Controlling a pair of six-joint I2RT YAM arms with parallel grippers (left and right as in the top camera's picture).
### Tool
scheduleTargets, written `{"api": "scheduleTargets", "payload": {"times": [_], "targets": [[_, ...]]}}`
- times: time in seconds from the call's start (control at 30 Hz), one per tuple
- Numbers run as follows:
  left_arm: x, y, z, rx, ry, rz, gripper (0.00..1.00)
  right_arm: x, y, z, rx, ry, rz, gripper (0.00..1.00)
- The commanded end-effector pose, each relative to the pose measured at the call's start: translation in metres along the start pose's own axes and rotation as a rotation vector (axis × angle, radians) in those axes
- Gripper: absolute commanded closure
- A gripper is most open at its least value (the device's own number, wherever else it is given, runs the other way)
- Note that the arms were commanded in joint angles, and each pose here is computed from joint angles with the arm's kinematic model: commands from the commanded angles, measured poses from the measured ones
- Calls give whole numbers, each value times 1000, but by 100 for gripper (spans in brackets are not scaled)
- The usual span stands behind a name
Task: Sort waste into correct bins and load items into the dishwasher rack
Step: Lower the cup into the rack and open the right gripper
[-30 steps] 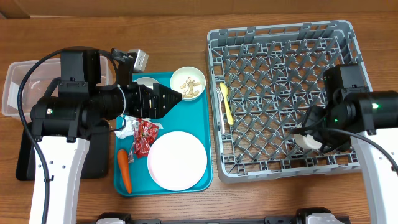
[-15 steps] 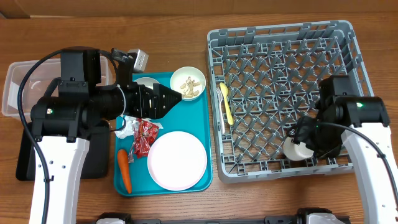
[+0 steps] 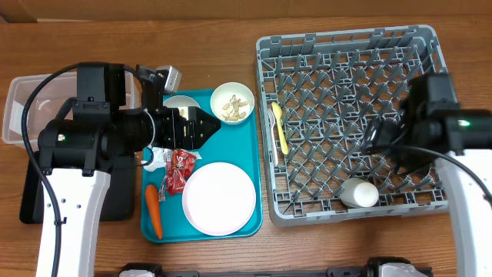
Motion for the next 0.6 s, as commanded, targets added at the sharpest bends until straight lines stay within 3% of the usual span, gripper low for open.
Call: {"api": "scheduleTargets", "payload": {"times": [0.0,0.13,0.27,0.57], "targets": [[-3,-4,12,93,-8,1,0,19,-65,14,87,-32,-224,12],[-16,-6,24,181,-60,47,0,25,-103,47,271,-177,-373,12],[-35,-3,43,319,-141,106,3,25,-124,76,437,-265,-454,0],[-104,25,98,624,-436,295,12,27,-115,91,516,-290,-393,0]]}}
Point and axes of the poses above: each gripper's point midway between its finger pads, its own y axis out along the fingers, its own z axis along the line the jaws close on, x = y × z, the point moved 4 cm from there along -y, back along the fingers, and after that the axes turned 11 degrees about -y, right-handed, at the moved point
